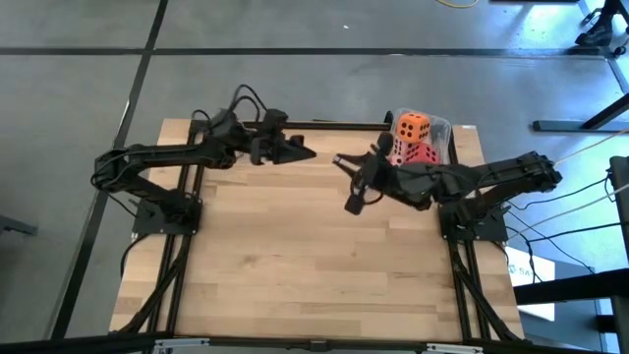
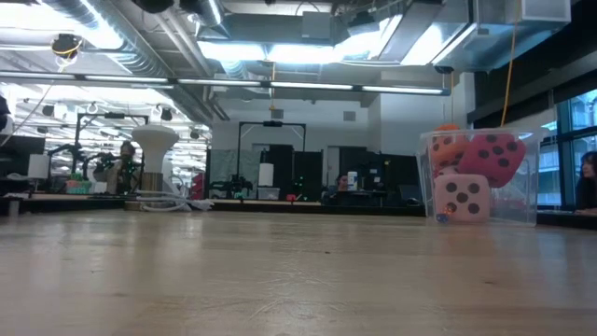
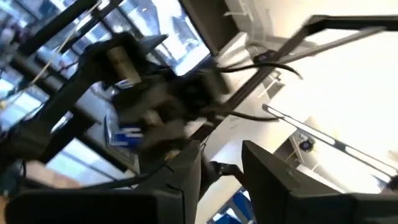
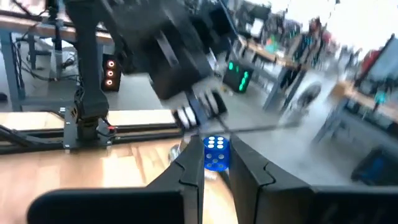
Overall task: Pick & Place Dice
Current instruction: Put the small blue die into the container
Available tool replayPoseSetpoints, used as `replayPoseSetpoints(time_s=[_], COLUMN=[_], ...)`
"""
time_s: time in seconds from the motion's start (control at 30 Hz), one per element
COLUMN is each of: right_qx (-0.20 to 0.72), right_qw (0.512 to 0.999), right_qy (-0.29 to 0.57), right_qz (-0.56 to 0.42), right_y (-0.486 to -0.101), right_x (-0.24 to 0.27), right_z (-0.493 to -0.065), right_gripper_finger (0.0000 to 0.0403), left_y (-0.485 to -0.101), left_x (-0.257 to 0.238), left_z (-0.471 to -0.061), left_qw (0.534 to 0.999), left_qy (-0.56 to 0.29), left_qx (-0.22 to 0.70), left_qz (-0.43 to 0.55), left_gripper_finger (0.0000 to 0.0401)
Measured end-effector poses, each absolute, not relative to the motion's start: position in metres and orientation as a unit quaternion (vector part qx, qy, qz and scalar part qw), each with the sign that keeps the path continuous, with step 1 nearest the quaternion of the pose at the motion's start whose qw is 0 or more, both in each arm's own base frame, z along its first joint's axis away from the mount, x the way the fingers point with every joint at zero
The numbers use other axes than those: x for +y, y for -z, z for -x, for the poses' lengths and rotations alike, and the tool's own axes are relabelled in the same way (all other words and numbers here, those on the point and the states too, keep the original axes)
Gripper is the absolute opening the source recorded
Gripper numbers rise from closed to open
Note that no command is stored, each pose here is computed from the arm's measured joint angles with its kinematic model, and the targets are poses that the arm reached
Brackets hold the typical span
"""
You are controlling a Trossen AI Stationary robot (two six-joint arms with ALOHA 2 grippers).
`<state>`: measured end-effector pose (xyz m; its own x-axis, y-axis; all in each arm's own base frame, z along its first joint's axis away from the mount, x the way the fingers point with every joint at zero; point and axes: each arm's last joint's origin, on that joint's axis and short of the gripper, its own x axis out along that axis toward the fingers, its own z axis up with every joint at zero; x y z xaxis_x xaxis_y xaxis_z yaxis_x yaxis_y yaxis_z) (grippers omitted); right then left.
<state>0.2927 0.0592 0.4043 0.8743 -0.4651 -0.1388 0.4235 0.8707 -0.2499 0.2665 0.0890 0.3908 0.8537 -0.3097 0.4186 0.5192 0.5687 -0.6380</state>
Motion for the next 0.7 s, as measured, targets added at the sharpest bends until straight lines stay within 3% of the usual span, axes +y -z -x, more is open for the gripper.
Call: replayPoseSetpoints(time_s=[0.23,0.4,0.7], right_qx=[0.132,0.158,0.295], right_qw=[0.95,0.928,0.828], right_qy=[0.277,0.303,0.417], right_qz=[-0.053,-0.148,-0.232], right_y=[-0.411,-0.413,-0.386], right_x=[0.032,0.011,-0.029], right_z=[-0.246,-0.211,-0.178], right_gripper_finger=[0.0044,0.0044,0.0044], left_y=[-0.416,-0.418,-0.407], left_x=[0.084,0.076,0.057], left_z=[-0.232,-0.212,-0.169], left_qw=[0.903,0.928,0.958], left_qy=[0.23,0.19,0.094], left_qx=[-0.167,-0.119,-0.02], left_qz=[0.323,0.297,0.268], left_gripper_finger=[0.0099,0.0088,0.0072])
